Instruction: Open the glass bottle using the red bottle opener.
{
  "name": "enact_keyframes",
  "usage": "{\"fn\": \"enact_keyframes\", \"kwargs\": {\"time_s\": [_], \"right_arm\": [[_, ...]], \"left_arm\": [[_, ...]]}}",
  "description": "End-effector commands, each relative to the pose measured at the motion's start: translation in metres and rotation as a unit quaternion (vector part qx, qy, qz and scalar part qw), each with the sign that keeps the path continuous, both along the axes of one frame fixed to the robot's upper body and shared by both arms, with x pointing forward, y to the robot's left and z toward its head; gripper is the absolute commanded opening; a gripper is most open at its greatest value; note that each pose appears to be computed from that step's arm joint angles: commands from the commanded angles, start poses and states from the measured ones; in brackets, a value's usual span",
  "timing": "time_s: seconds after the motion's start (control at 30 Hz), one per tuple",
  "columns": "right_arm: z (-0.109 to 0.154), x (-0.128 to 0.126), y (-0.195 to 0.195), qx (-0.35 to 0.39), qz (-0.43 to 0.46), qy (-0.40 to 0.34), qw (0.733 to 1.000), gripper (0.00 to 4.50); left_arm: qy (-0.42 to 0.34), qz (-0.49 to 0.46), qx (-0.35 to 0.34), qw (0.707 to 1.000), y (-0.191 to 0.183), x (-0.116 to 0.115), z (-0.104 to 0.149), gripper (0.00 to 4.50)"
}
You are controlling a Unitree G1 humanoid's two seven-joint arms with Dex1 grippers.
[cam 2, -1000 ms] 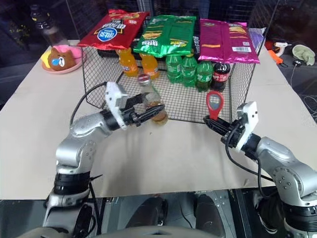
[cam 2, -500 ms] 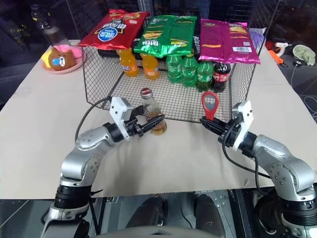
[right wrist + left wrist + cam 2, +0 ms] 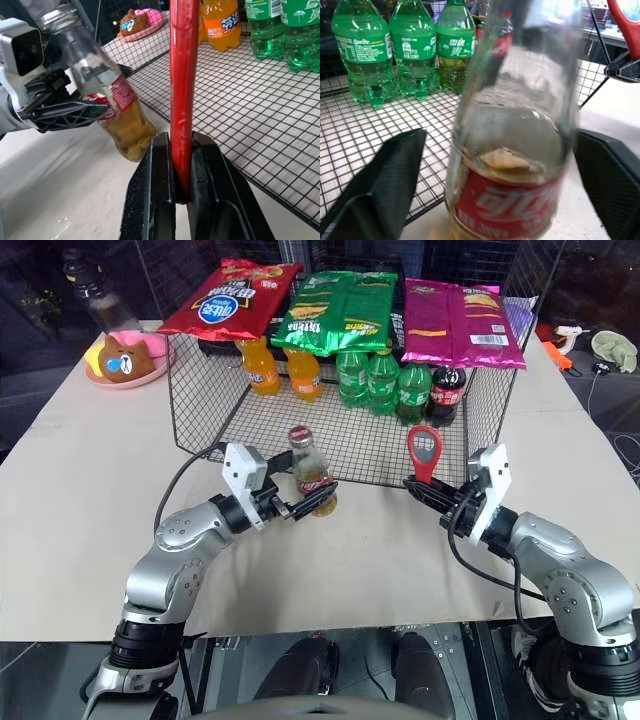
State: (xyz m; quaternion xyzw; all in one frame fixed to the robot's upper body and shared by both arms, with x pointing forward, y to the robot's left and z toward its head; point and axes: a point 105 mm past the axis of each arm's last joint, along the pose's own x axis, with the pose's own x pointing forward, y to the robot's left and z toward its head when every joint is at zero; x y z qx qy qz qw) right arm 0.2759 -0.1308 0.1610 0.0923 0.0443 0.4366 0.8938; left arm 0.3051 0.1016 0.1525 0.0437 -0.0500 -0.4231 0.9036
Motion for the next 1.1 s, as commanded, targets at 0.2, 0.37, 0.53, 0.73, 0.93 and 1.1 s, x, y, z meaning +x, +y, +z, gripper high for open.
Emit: {"fn": "enact_keyframes", "kwargs": {"time_s": [0.2, 0.37, 0.53, 0.73, 0.93, 1.1], "right_arm": [[0.006, -0.003, -0.002, 0.000, -0.003, -0.019, 1.000, 0.00], [0.005, -0.002, -0.002, -0.001, -0.004, -0.020, 1.000, 0.00], [0.006, -0.002, -0.002, -0.001, -0.006, -0.022, 1.000, 0.00], [0.007, -0.001, -0.003, -0.005, -0.007, -0.024, 1.000, 0.00], [0.008, 0.000, -0.003, -0.006, -0.007, -0.025, 1.000, 0.00], [0.009, 0.000, -0.002, -0.006, -0.006, -0.025, 1.000, 0.00]], "left_arm": [[-0.054, -0.011, -0.058, 0.997, 0.002, -0.008, 0.034, 4.44], [-0.076, -0.033, -0.082, 0.993, -0.001, -0.011, 0.048, 4.44], [-0.088, -0.041, -0.087, 0.992, -0.005, -0.011, 0.051, 4.44], [-0.103, -0.044, -0.084, 0.990, -0.007, -0.011, 0.053, 4.44], [-0.111, -0.045, -0.050, 0.992, -0.011, -0.011, 0.041, 4.44], [-0.109, -0.036, -0.052, 0.992, -0.009, -0.010, 0.037, 4.44]]}}
